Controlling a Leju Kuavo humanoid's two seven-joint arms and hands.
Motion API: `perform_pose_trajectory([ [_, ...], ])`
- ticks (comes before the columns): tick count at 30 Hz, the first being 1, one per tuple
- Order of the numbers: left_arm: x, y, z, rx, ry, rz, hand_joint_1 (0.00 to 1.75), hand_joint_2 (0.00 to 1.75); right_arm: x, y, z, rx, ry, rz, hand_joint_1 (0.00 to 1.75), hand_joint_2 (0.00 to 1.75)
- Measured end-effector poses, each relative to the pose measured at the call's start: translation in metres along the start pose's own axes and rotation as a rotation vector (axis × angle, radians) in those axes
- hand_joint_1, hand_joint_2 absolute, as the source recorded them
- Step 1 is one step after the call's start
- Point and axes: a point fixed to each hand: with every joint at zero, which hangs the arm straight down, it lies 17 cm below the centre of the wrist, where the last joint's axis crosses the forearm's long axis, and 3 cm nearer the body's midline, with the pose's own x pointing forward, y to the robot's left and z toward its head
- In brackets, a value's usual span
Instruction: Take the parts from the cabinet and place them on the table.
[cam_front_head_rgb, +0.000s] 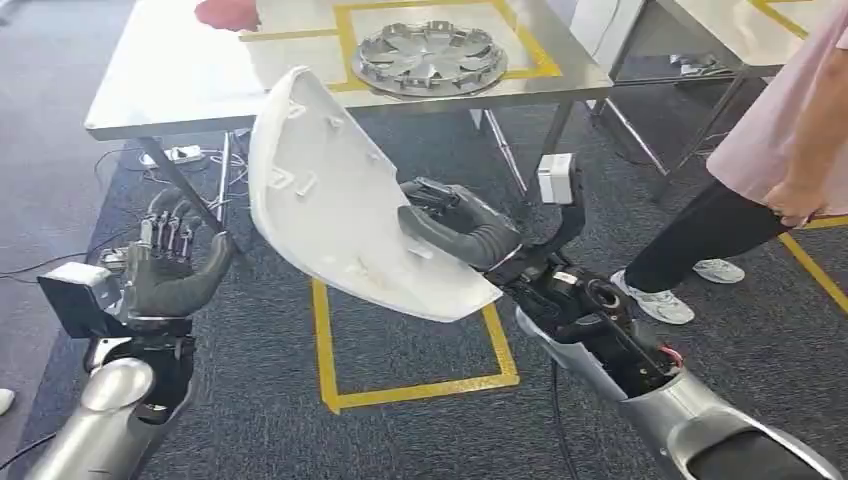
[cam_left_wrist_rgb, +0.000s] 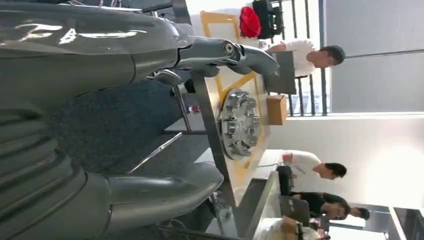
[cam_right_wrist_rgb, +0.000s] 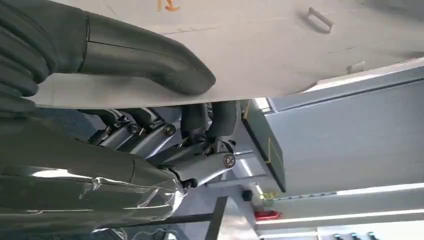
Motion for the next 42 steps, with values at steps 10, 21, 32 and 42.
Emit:
perform_pose_trajectory([
  [10, -0.0043, -0.001, 0.0037, -0.006, 0.01, -0.01, 0.0, 1.75, -0.0059, 0.0009, 0.0029, 0.0, 0.013, 0.005, 1.75, 1.75],
  [21, -0.004, -0.005, 0.0041, -0.016, 0.009, -0.004, 0.0, 1.75, -0.0049, -0.0021, 0.0028, -0.008, 0.013, 0.005, 1.75, 1.75],
  [32, -0.0047, -0.0059, 0.0053, -0.02, 0.01, -0.003, 0.0, 1.75, -0.0023, -0.0027, 0.0005, -0.006, 0.006, 0.013, 1.75, 1.75],
  [42, -0.0024, -0.0085, 0.0035, -0.03, 0.004, -0.001, 0.0, 1.75, -0.0008, -0.0083, -0.0005, -0.015, -0.004, 0.046, 1.75, 1.75],
])
